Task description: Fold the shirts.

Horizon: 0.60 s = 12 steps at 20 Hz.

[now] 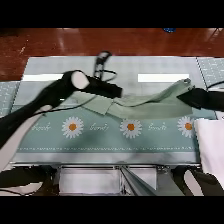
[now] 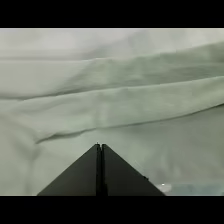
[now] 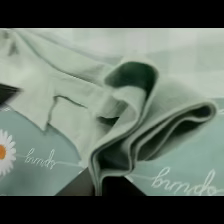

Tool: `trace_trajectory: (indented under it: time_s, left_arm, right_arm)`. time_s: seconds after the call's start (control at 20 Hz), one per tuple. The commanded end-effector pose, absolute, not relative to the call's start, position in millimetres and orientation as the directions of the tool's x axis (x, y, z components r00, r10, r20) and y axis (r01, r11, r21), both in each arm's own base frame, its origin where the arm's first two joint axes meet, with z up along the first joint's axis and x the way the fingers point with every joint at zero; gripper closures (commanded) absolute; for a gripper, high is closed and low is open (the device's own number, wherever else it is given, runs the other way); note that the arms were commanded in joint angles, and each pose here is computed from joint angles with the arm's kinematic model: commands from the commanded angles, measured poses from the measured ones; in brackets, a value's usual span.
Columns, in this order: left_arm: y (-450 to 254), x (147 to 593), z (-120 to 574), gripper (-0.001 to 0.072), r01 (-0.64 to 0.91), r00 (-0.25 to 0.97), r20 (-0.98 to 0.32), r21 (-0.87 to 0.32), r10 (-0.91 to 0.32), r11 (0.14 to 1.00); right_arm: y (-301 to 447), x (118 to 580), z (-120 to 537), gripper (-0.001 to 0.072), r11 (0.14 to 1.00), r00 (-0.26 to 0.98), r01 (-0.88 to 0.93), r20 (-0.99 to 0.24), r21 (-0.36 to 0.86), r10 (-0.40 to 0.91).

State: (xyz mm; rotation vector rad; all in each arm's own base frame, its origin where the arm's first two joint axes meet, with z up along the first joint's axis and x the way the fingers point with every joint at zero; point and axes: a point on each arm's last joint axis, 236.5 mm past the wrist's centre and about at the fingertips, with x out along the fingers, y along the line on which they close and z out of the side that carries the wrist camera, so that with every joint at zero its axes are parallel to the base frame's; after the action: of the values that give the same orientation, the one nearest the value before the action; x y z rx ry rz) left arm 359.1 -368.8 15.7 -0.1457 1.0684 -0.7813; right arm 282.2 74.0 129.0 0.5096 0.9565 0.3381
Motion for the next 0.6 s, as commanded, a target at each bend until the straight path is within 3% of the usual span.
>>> trace_trajectory:
  time_s: [0.0, 0.25, 0.35, 0.55]
  left_arm:
    - [-451, 300, -32, 0.0684, 0.601, 0.034, -0.778, -0.486, -0.628, 0.635]
    - [-513, 216, -72, 0.0684, 0.59, -0.223, -0.771, -0.594, -0.597, 0.546]
    - [-521, 199, -74, 0.0684, 0.58, -0.261, -0.758, -0.618, -0.598, 0.53]
    - [-497, 255, -53, 0.0684, 0.533, -0.19, -0.746, -0.625, -0.639, 0.571]
  right_arm:
    - [86, 236, 155, 0.0684, 0.835, 0.59, -0.06, -0.655, 0.547, 0.472]
    - [93, 229, 165, 0.0684, 0.825, 0.605, -0.089, -0.628, 0.559, 0.49]
    - [95, 230, 167, 0.0684, 0.819, 0.607, -0.098, -0.618, 0.566, 0.5]
    - [97, 231, 167, 0.0684, 0.809, 0.599, -0.099, -0.615, 0.579, 0.514]
